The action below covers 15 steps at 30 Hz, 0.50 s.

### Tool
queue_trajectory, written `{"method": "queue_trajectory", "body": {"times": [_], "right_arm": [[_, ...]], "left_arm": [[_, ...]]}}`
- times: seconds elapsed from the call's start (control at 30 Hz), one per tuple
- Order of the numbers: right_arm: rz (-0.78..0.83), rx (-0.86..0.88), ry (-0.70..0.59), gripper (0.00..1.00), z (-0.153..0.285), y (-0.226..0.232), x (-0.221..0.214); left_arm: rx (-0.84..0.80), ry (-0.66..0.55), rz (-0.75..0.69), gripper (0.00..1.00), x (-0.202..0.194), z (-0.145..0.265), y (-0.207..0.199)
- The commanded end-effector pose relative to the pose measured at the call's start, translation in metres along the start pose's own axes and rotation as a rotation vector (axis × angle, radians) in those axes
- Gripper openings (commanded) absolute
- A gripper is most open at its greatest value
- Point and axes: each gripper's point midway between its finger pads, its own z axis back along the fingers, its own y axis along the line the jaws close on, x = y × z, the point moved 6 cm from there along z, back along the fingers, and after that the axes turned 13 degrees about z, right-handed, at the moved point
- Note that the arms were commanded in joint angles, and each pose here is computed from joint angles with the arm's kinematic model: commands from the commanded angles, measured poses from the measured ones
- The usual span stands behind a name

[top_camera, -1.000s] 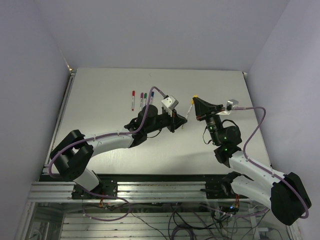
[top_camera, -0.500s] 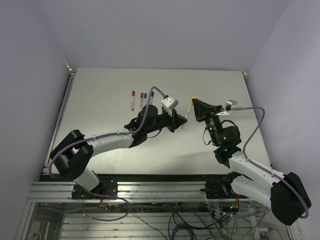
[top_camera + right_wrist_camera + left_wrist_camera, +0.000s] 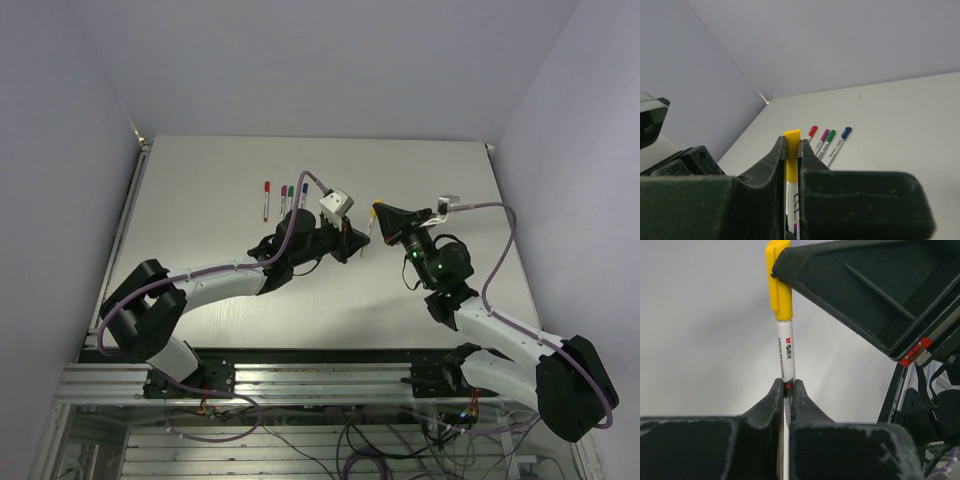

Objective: Insert the pens into the pen caps

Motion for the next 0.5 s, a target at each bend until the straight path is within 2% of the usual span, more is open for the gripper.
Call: {"method": "queue_trajectory", "body": {"times": [0.0,0.47], "right_arm": [[0.007,0.028,0.204,0.00,0.005,0.002,-0.036],[0.072,0.095,0.423,0.00,0.020,0.017,-0.084]], "left_arm": [[-0.114,-0.182,-0.009,0.07,0.051,0.001,-0.031],[-0.142,-0.440,0.015,0.07,0.110,0.013,-0.039]]}}
